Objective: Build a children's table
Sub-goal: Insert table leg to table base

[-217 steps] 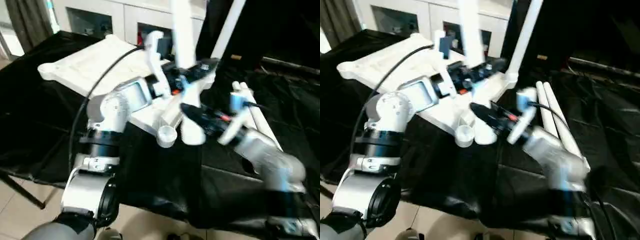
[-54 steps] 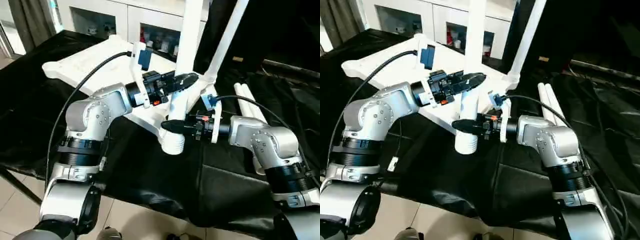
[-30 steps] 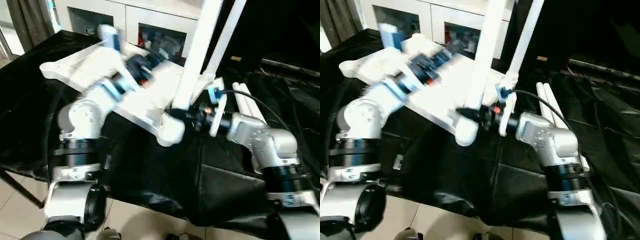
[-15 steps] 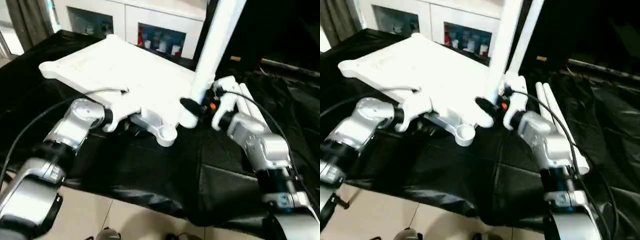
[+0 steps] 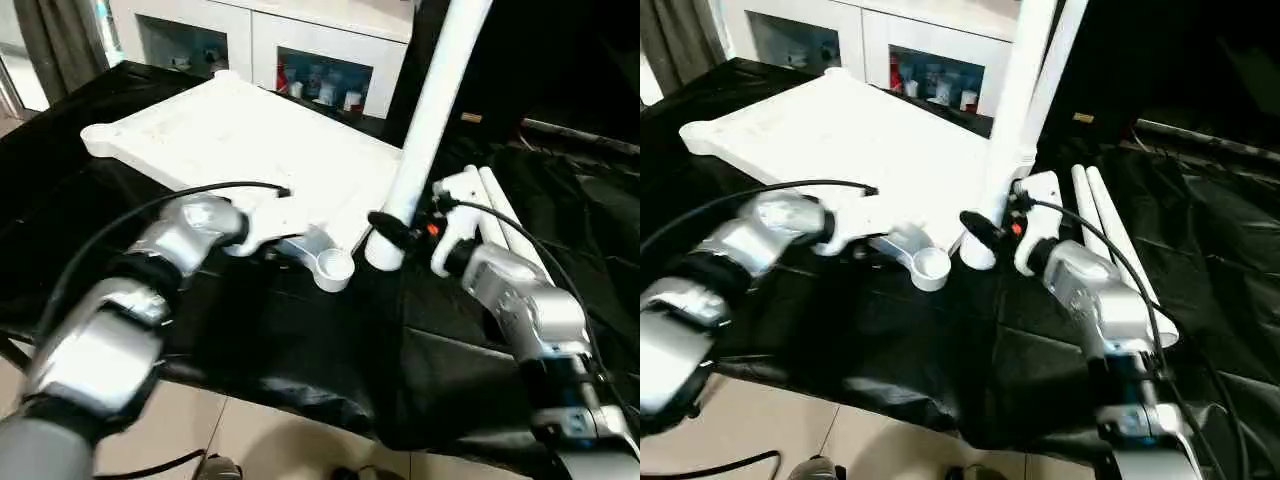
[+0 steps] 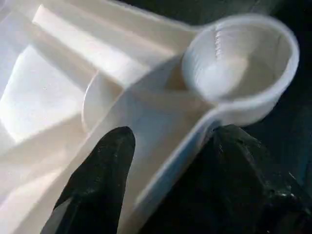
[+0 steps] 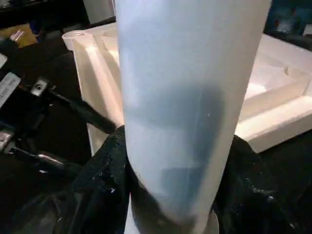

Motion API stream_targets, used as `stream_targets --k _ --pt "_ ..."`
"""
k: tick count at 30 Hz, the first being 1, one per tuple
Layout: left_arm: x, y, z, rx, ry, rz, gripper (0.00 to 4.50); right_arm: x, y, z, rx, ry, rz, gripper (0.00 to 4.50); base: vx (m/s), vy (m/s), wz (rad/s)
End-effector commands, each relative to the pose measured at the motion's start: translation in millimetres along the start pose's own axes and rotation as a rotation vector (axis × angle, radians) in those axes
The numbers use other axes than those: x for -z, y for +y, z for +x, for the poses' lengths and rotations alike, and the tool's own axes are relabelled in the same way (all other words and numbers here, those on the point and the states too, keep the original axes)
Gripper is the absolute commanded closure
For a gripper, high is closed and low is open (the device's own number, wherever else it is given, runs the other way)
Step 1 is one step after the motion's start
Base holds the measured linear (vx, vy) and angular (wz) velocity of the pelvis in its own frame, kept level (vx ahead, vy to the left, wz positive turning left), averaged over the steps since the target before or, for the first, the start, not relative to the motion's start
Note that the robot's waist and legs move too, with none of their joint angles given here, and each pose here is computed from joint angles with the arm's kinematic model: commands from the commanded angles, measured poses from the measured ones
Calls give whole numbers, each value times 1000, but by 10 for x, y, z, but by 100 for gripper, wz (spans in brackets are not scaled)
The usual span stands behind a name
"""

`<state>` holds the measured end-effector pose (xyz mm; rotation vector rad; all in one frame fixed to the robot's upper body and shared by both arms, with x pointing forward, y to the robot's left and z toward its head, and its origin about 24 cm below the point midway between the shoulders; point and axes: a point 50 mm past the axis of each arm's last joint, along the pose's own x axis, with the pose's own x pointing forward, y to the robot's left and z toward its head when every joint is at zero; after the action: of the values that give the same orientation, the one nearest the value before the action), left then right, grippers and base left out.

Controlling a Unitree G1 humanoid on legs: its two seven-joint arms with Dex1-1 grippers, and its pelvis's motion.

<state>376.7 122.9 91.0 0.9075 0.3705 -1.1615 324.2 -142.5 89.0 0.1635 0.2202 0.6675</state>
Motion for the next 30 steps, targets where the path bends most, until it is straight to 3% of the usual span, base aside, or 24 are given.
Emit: stream_targets --k 1,3,5,9,19,23,30 --pt "-30 24 19 -14 10 20 152 -50 -3 -39 13 -10 -19 262 0 0 0" --pt "2 0 46 3 42 16 152 -38 14 -63 13 -5 -25 262 0 0 0" --pt "60 -34 46 59 96 15 187 -30 15 -99 20 -3 -30 262 0 0 0" --pt "76 -31 13 120 132 2 207 -34 -3 -134 32 -4 -33 262 0 0 0" --pt "-46 -36 -57 366 200 81 296 -69 -37 -79 39 -1 -83 262 0 0 0" --pt "-75 -175 -43 568 208 104 324 -94 -46 -21 31 5 -112 262 0 0 0" --pt "-15 -303 30 593 185 100 369 -97 -40 27 23 9 -137 262 0 0 0"
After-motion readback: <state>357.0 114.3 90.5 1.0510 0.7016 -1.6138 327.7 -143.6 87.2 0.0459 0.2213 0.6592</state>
